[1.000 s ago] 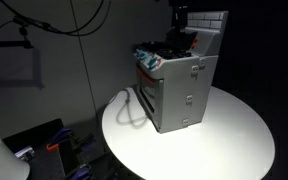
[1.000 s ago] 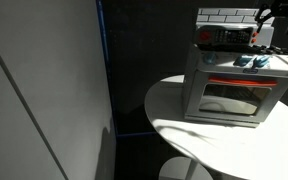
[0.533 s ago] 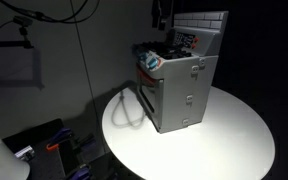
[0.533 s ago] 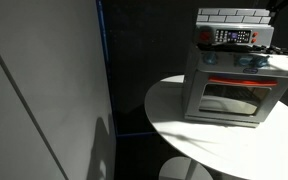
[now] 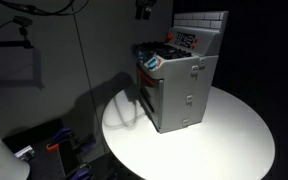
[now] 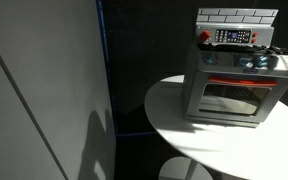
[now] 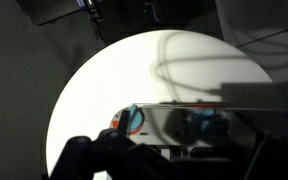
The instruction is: Press the top orange button on the right side of the stove twice
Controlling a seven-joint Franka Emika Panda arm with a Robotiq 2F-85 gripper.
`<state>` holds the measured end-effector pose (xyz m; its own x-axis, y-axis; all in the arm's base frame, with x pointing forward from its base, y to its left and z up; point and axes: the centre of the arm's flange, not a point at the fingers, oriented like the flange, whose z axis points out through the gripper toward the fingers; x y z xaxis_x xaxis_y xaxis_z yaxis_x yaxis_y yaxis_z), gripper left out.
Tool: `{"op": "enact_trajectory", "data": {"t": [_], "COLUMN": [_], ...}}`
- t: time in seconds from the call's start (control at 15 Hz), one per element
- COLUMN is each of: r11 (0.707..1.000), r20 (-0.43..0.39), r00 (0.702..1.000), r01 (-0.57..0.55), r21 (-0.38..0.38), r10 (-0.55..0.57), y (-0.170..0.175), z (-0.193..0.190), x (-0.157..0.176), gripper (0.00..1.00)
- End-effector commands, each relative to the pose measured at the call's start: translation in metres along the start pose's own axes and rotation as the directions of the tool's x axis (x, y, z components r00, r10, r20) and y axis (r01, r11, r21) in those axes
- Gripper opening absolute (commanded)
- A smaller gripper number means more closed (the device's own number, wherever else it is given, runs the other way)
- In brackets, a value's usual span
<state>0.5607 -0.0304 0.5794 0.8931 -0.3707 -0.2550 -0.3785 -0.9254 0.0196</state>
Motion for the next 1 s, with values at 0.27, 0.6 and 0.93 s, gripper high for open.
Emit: {"op": "enact_trajectory", "data": {"t": [0.27,0.6,0.93], "r11": [0.993,0.993,0.993], "r20": [-0.050,-0.075,-0.070], "r00": [0.991,0.990,0.990], "r01": [0.120,0.119,0.119], "r21": [-0.010,0.001,0.000], "r10": [-0.121,-0.118,-0.119], "y": [0.011,0.009,0.008], "z": [-0.042,-0.053,-0.051], "x": [-0.059,-0.060,-0.058], "gripper": [1.00,1.00,1.00]}}
